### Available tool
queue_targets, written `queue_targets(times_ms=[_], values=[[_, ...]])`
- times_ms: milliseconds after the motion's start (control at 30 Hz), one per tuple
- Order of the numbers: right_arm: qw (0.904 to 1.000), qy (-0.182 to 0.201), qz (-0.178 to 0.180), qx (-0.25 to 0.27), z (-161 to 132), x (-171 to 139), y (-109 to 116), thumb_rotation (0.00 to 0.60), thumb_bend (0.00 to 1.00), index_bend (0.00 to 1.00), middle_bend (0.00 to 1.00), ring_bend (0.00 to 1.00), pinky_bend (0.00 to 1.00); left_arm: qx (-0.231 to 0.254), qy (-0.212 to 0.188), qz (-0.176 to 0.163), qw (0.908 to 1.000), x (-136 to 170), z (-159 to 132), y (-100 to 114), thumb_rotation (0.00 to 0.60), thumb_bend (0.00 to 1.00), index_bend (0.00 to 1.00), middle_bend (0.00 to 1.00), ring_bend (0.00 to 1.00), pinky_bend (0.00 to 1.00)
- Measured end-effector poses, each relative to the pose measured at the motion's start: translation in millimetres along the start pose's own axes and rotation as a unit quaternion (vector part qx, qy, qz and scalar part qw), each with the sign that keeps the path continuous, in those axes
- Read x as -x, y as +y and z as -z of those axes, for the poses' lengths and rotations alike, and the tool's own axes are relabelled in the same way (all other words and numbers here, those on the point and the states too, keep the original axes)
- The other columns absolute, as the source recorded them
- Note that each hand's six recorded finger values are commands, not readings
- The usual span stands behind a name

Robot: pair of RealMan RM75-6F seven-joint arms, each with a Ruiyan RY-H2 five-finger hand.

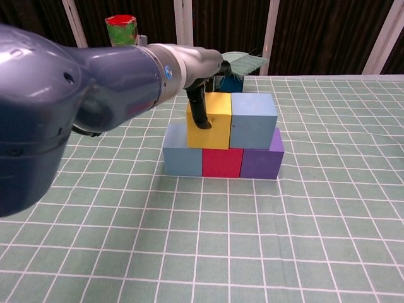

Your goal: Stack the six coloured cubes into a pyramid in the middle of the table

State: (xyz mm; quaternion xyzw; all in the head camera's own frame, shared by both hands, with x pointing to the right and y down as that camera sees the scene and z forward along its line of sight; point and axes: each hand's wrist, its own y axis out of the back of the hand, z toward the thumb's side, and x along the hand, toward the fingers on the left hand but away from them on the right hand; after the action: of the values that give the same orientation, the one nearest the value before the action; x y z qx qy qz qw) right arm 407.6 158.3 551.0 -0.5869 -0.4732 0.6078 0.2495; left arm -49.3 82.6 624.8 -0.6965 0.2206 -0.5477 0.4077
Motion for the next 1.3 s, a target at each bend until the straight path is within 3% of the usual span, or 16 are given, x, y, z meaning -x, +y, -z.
queue_targets(times_ms=[633, 733, 1000, 1300], values=[[1.0000, -0.001, -0.001, -0.001, 0.7, 0.2, -0.8, 0.600, 0.21, 0.00, 0.00, 0.00, 0.00, -0.003, -0.001, 0.002, 1.0000, -0.9, -2.4, -2.7, 0.600, 0.37, 0.00, 0.32, 0.00, 0.00], [1.0000, -0.001, -0.001, -0.001, 0.6, 0.5, -0.5, 0.600, 0.21, 0.00, 0.00, 0.00, 0.00, -0.005, -0.001, 0.002, 1.0000, -0.8, -2.0, -2.9, 0.600, 0.36, 0.00, 0.29, 0.00, 0.00], [1.0000, -0.001, 0.000, -0.001, 0.9, 0.4, -0.7, 0.600, 0.21, 0.00, 0.00, 0.00, 0.00, -0.009, -0.001, 0.003, 1.0000, -0.3, -0.5, -4.0, 0.600, 0.20, 0.00, 0.10, 0.00, 0.00], [1.0000, -0.002, -0.002, -0.003, 1.7, 0.4, -1.7, 0.600, 0.21, 0.00, 0.00, 0.00, 0.00, -0.005, -0.003, 0.002, 1.0000, 1.1, 1.5, -3.1, 0.600, 0.17, 0.00, 0.05, 0.00, 0.00]])
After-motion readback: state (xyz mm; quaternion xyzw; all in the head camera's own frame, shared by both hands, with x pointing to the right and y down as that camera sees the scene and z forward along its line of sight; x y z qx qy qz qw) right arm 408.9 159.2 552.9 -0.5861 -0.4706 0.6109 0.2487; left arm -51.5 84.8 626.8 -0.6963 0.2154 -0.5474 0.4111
